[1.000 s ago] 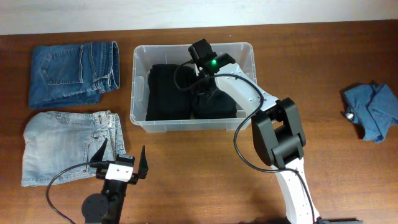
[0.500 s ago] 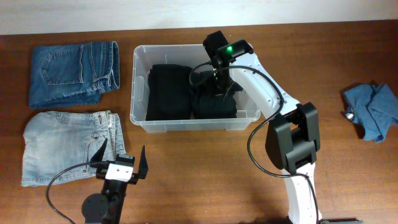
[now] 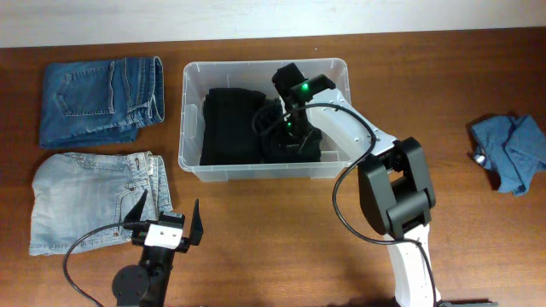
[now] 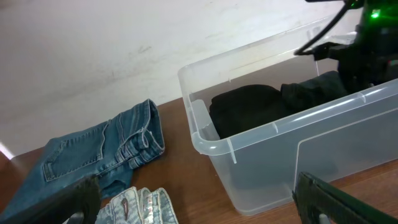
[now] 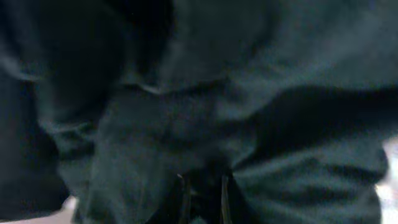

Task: Pack container
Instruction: 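Move the right gripper out to the light-blue cloth on the right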

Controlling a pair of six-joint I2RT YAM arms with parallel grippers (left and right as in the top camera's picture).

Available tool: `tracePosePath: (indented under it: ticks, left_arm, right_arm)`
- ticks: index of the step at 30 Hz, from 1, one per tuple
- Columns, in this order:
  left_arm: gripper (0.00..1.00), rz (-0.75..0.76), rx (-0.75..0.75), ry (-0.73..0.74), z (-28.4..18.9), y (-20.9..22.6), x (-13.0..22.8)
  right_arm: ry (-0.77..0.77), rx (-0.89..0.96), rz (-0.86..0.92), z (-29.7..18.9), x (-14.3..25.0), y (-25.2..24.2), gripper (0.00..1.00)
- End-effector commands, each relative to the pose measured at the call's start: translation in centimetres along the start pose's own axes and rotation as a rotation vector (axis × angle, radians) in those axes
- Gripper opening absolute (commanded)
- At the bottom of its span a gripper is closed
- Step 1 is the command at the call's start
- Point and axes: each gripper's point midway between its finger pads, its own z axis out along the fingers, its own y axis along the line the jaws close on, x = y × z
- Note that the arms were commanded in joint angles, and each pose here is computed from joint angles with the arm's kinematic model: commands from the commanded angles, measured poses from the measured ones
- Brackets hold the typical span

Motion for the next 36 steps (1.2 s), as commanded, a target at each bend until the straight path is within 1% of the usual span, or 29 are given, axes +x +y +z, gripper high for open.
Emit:
tracePosePath:
  ticks: [1,4,8,11,12,14,15,16,17,18,19,20,21,23,25,26,27,28,29,31,33,34,36]
  left_arm:
    - [0.99,0.008,-0.009,0.004,0.0,0.2,0.2]
    - [0.99,0.008,-0.009,0.004,0.0,0.2,0.2]
    - [1.00,0.008,-0.009,0.004,0.0,0.2,0.2]
    - [0.99,0.008,-0.009,0.004,0.0,0.2,0.2]
    - [0.99,0.008,-0.009,0.004,0.0,0.2,0.2]
    - [1.00,0.008,-0.009,0.004,0.0,0.2,0.2]
    - [0.99,0.008,-0.009,0.004,0.0,0.2,0.2]
    - [0.99,0.008,-0.009,0.004,0.0,0.2,0.2]
    - [0.99,0.008,-0.009,0.004,0.0,0.2,0.2]
    - [0.99,0.008,-0.009,0.004,0.0,0.2,0.2]
    - [0.99,0.008,-0.009,0.004,0.0,0.2,0.2]
    - [0.99,0.008,-0.009,0.004,0.0,0.2,0.2]
    - [0.99,0.008,-0.009,0.004,0.0,0.2,0.2]
    - [0.99,0.008,-0.009,0.004,0.0,0.2,0.2]
    - [0.99,0.008,-0.009,0.004,0.0,0.2,0.2]
    - [0.99,0.008,-0.009,0.004,0.0,0.2,0.2]
    - [0.99,0.008,-0.009,0.004,0.0,0.2,0.2]
    - [0.99,0.008,-0.009,0.004,0.0,0.2,0.2]
    - [0.99,0.008,-0.009,0.004,0.0,0.2,0.2]
    - [0.99,0.008,-0.009,0.004,0.0,0.2,0.2]
    - [0.99,0.008,-0.009,0.004,0.0,0.2,0.2]
    - [0.99,0.008,-0.009,0.004,0.0,0.2,0.2]
    - [0.99,0.008,-0.009,0.004,0.0,0.2,0.2]
  right_arm:
    - [0.017,-0.109,0.023,0.4,0.4,2.6,0.11]
    - [0.003,-0.109,0.037,0.4,0.0,2.6,0.10]
    - [-0.028,-0.108,0.033,-0.3,-0.9,2.7,0.10]
    - [-0.075,-0.031,0.032,-2.5,-1.9,1.8,0.17]
    - [-0.110,0.051,0.035,-4.8,-2.6,0.8,0.24]
    - [-0.170,0.136,0.040,-9.0,-3.3,-0.2,0.38]
    - [-0.188,0.149,0.043,-10.6,-3.5,-0.5,0.45]
    - [-0.220,0.172,0.054,-13.4,-3.8,-1.2,0.60]
    - [-0.235,0.185,0.057,-14.7,-3.9,-1.8,0.68]
    - [-0.266,0.223,0.075,-17.6,-4.0,-3.4,0.80]
    - [-0.283,0.250,0.100,-19.1,-3.9,-4.8,0.83]
    - [-0.309,0.294,0.154,-21.8,-3.6,-7.5,0.95]
    - [-0.319,0.305,0.185,-23.0,-3.4,-8.9,0.99]
    - [-0.334,0.324,0.287,-25.4,-2.7,-13.0,0.99]
    - [-0.321,0.360,0.438,-27.3,-1.0,-19.4,0.99]
    - [-0.313,0.368,0.472,-27.5,-0.5,-20.8,0.99]
    - [-0.286,0.387,0.571,-27.9,1.1,-24.9,0.99]
    - [-0.279,0.391,0.604,-28.1,1.7,-26.3,0.99]
    - [-0.259,0.397,0.689,-28.3,3.3,-29.8,0.98]
    - [-0.245,0.375,0.759,-28.2,4.8,-32.7,0.99]
    - [-0.247,0.296,0.770,-27.6,5.7,-35.3,0.99]
    - [-0.247,0.284,0.796,-27.1,6.4,-37.1,0.99]
    - [-0.245,0.298,0.824,-26.4,7.1,-39.1,0.99]
